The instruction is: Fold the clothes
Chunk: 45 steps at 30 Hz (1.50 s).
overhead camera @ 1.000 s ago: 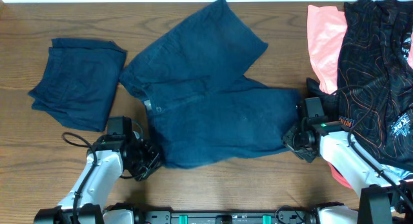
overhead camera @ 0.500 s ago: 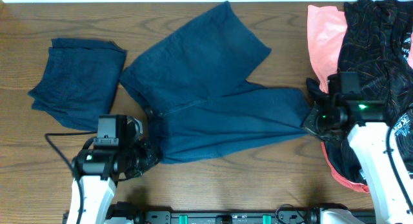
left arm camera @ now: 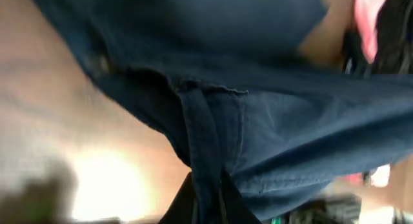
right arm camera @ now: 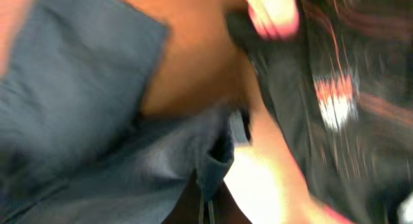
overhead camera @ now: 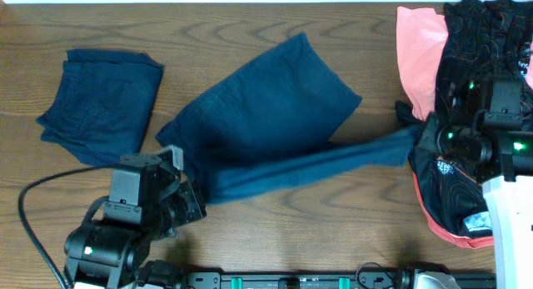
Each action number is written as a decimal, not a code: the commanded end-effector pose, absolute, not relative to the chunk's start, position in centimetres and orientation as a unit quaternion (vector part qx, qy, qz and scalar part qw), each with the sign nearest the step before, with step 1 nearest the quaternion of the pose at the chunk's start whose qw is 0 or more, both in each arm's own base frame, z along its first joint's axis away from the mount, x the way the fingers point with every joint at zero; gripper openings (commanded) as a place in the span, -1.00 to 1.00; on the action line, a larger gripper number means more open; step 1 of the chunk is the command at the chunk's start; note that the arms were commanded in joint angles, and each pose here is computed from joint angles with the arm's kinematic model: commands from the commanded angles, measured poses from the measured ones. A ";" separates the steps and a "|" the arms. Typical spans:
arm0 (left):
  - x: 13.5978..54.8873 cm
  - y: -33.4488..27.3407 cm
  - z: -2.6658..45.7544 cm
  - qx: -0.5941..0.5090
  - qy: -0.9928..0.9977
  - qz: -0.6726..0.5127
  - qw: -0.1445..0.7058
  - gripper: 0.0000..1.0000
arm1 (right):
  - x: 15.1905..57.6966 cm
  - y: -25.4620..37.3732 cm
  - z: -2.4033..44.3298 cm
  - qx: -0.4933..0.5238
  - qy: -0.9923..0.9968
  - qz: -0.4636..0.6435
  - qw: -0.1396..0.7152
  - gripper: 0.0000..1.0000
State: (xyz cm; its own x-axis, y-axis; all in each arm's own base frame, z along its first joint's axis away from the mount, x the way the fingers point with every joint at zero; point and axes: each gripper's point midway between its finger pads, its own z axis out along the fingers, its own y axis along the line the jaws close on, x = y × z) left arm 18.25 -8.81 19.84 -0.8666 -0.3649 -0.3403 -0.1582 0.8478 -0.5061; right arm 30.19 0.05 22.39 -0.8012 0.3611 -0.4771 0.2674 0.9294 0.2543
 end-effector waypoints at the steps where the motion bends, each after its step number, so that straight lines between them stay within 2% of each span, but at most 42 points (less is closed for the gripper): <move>1: 20.6 -4.7 19.4 -0.236 0.925 -0.141 0.262 -0.88 | 33.9 -0.9 24.7 0.119 0.935 0.031 0.334 -0.98; 5: 23.0 -2.7 18.6 -0.341 0.894 -0.113 0.267 -0.88 | 38.9 2.5 25.3 0.075 0.920 0.062 0.380 -0.98; 18: 31.7 2.9 11.8 -0.453 0.858 -0.067 0.234 -0.88 | 50.1 13.0 18.2 -0.012 0.892 0.116 0.436 -0.98; 22: 34.9 4.0 10.1 -0.463 0.846 -0.074 0.254 -0.86 | 52.7 16.3 15.7 -0.031 0.876 0.138 0.461 -0.97; 23: 35.9 4.2 9.9 -0.462 0.842 -0.081 0.265 -0.66 | 53.2 17.1 15.0 -0.029 0.873 0.147 0.465 -0.85; 25: 37.5 4.5 9.8 -0.462 0.835 -0.093 0.283 0.01 | 53.8 18.0 13.5 -0.027 0.871 0.155 0.465 -0.22; 26: 38.0 4.5 9.7 -0.463 0.833 -0.103 0.285 0.25 | 53.8 18.2 12.7 -0.025 0.874 0.156 0.460 0.09; 27: 38.1 4.5 9.7 -0.463 0.832 -0.113 0.283 0.37 | 53.7 18.2 12.1 -0.026 0.877 0.155 0.453 0.17; 29: 37.8 4.4 9.6 -0.466 0.833 -0.130 0.269 0.45 | 53.1 18.1 11.1 -0.027 0.888 0.152 0.433 0.35; 31: 36.7 4.3 8.9 -0.469 0.839 -0.130 0.241 0.48 | 52.4 17.9 10.1 -0.033 0.899 0.142 0.412 0.32; 33: 34.9 4.1 7.9 -0.477 0.847 -0.116 0.205 0.48 | 51.5 17.6 8.9 -0.041 0.912 0.131 0.387 0.20; 35: 33.2 3.8 6.9 -0.482 0.854 -0.102 0.170 0.48 | 50.1 17.1 7.4 -0.048 0.928 0.118 0.351 -0.06; 37: 32.1 3.6 6.1 -0.483 0.857 -0.095 0.150 0.48 | 49.0 16.7 5.9 -0.049 0.940 0.108 0.318 -0.15; 38: 31.6 3.5 5.5 -0.484 0.858 -0.092 0.142 0.49 | 48.2 16.4 4.8 -0.052 0.948 0.101 0.298 -0.16; 41: 30.7 3.4 4.3 -0.486 0.860 -0.086 0.127 0.62 | 46.7 15.8 2.1 -0.051 0.963 0.087 0.251 -0.01; 45: 30.7 3.3 3.3 -0.484 0.863 -0.082 0.119 0.75 | 45.1 15.3 -0.6 -0.056 0.975 0.073 0.203 0.02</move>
State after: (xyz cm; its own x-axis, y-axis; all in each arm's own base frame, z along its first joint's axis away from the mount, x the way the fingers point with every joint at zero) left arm 31.07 3.41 4.42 -0.4861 -0.8629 -0.1386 -0.8158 0.5049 -0.2820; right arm 45.85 15.32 1.48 -0.8899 -0.0466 -0.4538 -0.1264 0.9810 0.1472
